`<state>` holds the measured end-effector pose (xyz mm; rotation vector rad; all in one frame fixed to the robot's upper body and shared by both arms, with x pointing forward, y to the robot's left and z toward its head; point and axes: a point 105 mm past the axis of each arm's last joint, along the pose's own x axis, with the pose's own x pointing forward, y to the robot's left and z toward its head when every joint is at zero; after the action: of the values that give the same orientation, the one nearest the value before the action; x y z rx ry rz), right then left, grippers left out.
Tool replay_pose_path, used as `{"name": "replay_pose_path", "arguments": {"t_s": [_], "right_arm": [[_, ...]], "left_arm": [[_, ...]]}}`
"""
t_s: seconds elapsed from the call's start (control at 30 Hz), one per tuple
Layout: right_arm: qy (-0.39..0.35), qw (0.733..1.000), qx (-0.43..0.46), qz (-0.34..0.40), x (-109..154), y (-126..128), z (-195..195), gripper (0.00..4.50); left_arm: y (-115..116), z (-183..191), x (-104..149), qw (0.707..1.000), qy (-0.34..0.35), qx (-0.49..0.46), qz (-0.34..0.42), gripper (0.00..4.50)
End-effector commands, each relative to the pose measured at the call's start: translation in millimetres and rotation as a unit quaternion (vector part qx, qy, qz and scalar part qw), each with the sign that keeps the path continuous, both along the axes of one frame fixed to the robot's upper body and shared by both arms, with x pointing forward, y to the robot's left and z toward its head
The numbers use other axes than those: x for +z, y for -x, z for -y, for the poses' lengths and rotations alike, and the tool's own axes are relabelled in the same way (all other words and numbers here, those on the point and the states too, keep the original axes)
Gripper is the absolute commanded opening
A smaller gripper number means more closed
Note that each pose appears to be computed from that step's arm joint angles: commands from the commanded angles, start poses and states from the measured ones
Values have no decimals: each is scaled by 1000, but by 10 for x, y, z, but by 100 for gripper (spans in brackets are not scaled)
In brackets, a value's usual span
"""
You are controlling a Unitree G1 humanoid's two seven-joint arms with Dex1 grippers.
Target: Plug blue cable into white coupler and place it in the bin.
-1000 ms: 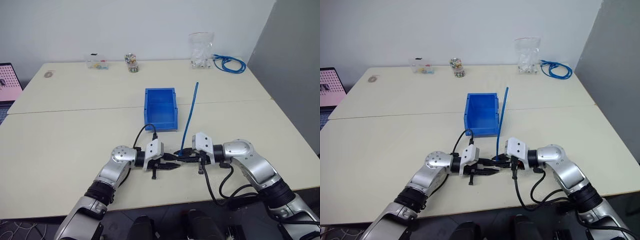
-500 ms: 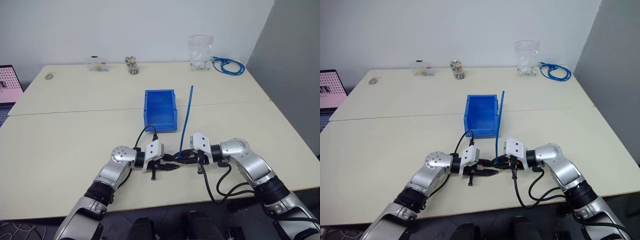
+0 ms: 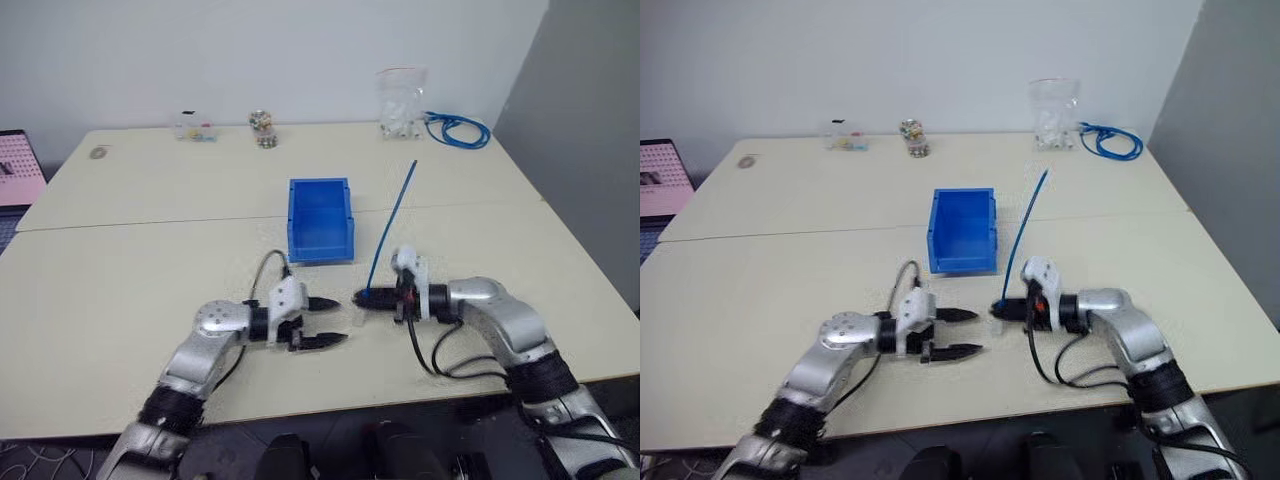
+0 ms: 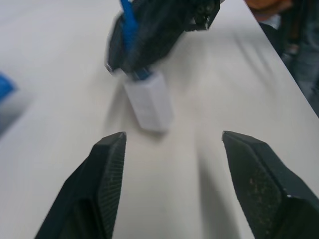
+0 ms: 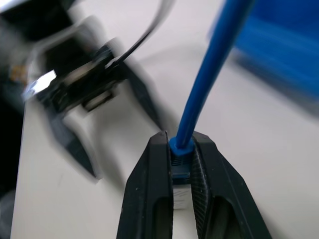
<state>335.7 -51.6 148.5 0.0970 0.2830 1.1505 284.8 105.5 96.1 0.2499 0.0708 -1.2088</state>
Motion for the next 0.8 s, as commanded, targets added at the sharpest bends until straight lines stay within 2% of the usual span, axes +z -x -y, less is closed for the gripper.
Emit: {"name": "replay_pose_path", "arguments": {"t_s": [0.03, 0.1, 0.23, 0.27, 0.4, 0.57, 0.67, 0.77, 0.8], "right_arm": [[-90, 993, -79, -10, 671, -419, -104, 19], [-110, 989, -101, -21, 820, -573, -188, 19], [-103, 983, -149, -41, 855, -876, -356, 19], [-96, 982, -155, -49, 827, -922, -399, 89], [-75, 981, -167, -58, 750, -1016, -487, 167], [-45, 983, -170, -45, 693, -1063, -447, 308], [-39, 983, -174, -32, 716, -1074, -394, 374], [-27, 985, -169, 14, 854, -987, -191, 442], [-15, 984, -174, 41, 883, -945, -94, 442]], "left_arm": [[35, -62, 475, 991, 65, 96, 59, 416], [75, -90, 572, 985, 79, 135, 72, 445], [23, -282, 850, 941, 149, 287, 100, 445], [36, -319, 855, 930, 159, 315, 99, 450], [104, -322, 766, 912, 170, 363, 81, 450], [103, -275, 737, 903, 183, 382, 69, 450], [66, -276, 724, 898, 189, 392, 61, 450], [-33, -293, 645, 890, 187, 414, 39, 450], [-61, -294, 623, 888, 188, 418, 32, 450]]}}
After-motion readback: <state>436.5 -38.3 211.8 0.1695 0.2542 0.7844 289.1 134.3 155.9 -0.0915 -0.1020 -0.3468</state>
